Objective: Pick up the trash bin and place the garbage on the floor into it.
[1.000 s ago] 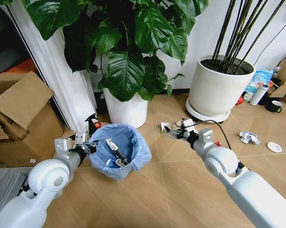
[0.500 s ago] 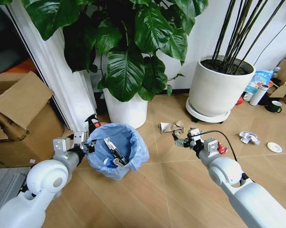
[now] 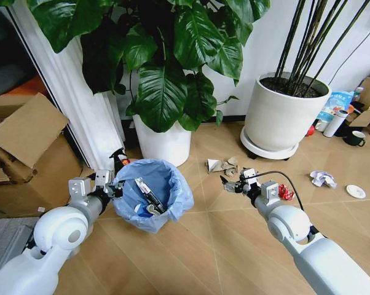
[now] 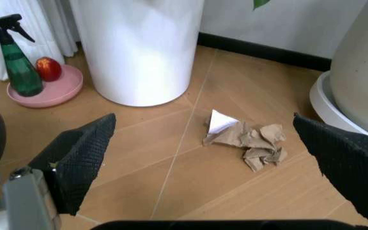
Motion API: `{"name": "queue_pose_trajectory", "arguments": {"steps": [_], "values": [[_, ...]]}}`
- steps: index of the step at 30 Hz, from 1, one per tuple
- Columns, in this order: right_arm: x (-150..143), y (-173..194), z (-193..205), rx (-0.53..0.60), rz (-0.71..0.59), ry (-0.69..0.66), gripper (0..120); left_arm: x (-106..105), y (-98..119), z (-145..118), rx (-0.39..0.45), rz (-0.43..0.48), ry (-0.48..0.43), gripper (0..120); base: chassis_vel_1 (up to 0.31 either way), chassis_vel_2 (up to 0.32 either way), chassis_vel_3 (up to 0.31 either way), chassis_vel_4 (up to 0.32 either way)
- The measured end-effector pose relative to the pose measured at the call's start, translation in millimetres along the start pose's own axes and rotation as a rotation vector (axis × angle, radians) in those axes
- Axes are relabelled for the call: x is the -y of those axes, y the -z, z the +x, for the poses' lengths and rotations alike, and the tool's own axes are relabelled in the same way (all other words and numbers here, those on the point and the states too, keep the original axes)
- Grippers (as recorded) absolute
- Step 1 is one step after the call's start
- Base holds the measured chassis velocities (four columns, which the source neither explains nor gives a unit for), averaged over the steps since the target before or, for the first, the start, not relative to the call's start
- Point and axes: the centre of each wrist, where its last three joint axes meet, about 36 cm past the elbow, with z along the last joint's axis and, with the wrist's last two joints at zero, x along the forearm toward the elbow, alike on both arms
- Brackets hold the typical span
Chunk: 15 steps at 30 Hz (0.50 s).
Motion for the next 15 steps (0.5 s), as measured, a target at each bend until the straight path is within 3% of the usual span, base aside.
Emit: {"name": "queue_pose_trajectory", "arguments": {"steps": [15], "values": [[1.6, -1.0, -5.5, 0.008, 0.002, 0.01, 100, -2.1, -0.7, -3.2, -0.003, 0.005, -0.001, 0, -0.06, 0.07, 0.072, -0.067]]}}
